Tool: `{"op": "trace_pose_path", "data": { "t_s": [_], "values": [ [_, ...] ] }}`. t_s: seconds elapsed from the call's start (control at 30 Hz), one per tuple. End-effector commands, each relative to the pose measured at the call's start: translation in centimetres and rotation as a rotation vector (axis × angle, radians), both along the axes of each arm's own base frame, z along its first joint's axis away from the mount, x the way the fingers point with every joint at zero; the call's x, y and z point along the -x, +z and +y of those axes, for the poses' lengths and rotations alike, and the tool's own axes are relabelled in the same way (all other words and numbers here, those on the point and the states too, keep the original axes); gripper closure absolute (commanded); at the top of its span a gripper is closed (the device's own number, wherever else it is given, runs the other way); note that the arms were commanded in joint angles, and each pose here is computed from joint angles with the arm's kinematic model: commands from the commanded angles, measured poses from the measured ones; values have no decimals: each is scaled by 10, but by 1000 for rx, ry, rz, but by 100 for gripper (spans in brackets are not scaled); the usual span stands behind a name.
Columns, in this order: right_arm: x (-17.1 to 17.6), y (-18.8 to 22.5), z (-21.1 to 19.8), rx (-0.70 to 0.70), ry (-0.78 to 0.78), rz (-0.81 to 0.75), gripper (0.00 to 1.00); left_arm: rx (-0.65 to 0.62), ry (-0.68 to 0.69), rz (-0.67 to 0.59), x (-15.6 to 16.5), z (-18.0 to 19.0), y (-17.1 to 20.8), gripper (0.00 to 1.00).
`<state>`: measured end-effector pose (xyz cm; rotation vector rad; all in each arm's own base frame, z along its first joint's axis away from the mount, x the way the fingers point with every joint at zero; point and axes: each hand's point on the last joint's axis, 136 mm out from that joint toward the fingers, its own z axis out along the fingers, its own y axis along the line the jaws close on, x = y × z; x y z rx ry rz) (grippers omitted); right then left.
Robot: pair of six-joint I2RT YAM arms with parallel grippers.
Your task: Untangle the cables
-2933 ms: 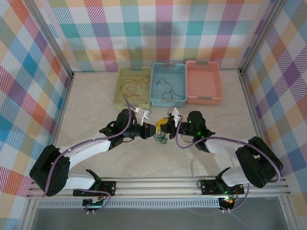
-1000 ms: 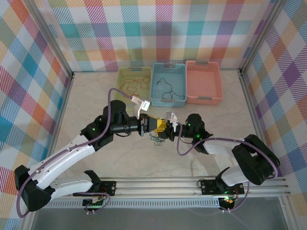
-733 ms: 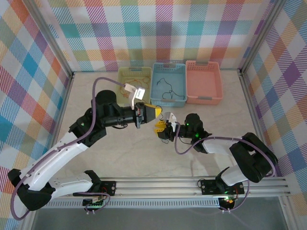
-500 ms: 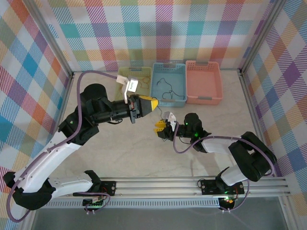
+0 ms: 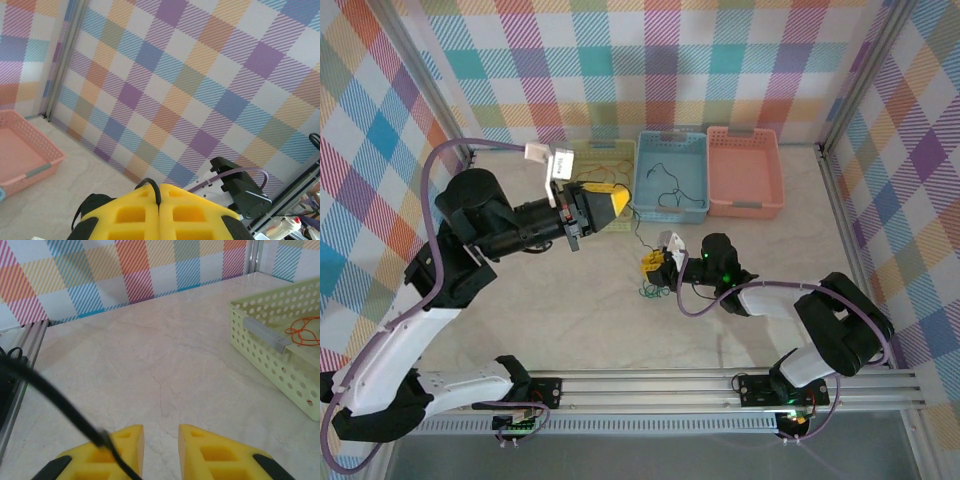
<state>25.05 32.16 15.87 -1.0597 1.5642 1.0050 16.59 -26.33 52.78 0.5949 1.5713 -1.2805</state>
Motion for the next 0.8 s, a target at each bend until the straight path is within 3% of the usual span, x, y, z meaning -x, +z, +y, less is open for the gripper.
{"op": "trace_pose_path", "data": {
  "t_s": [0.0,0.4,0.77],
  "values": [
    [-3,6,5,0,3,-20,75,39,9,-51,14,14,22,100],
    [-10,3,2,18,-44,-21,79,115,34,-93,33,41,51,100],
    [-17,1,-2,28,-87,-24,83,136,79,-122,40,59,54,100]
  ]
}}
